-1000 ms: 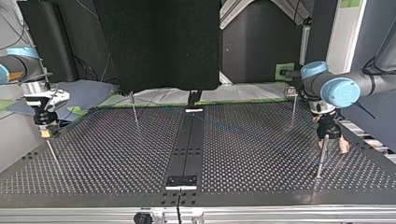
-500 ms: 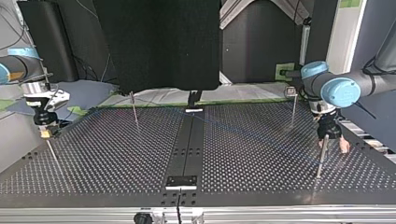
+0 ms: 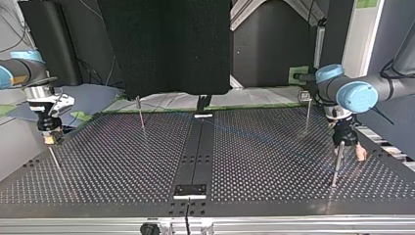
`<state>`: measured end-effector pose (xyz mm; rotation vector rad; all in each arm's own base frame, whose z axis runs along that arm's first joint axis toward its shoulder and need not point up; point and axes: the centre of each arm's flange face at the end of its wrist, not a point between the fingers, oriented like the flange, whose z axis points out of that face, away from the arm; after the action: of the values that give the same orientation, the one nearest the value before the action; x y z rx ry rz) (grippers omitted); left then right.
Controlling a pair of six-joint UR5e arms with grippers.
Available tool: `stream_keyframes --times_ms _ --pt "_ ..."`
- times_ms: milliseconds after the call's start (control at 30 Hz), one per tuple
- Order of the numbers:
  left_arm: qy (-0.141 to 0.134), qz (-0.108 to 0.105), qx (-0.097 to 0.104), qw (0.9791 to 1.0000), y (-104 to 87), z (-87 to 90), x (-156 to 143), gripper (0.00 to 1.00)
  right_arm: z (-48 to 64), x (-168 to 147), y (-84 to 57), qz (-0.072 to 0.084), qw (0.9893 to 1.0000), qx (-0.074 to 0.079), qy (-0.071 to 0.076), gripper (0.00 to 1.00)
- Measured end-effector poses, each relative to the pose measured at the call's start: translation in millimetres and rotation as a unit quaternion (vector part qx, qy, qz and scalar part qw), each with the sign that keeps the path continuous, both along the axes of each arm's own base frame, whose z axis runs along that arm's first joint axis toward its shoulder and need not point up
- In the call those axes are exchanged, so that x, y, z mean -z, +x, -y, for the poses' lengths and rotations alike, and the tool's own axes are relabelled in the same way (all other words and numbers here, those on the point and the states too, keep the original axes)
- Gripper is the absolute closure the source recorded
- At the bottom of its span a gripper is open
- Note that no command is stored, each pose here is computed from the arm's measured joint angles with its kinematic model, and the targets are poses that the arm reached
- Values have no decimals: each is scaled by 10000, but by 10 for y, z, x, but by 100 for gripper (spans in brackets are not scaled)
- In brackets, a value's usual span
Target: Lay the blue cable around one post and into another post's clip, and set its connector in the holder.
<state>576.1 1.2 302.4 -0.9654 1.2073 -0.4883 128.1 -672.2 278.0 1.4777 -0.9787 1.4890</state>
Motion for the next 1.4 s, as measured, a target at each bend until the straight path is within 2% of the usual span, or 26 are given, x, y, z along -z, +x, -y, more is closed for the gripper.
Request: stream_keyframes --times_ms 267,1400 --pt "0 0 -4 10000 0 -1 0 1 23 -20 0 54 9999 -37 -94 100" --pt "0 -2 7 10000 0 1 2 1 37 -23 23 110 9998 -47 -143 100"
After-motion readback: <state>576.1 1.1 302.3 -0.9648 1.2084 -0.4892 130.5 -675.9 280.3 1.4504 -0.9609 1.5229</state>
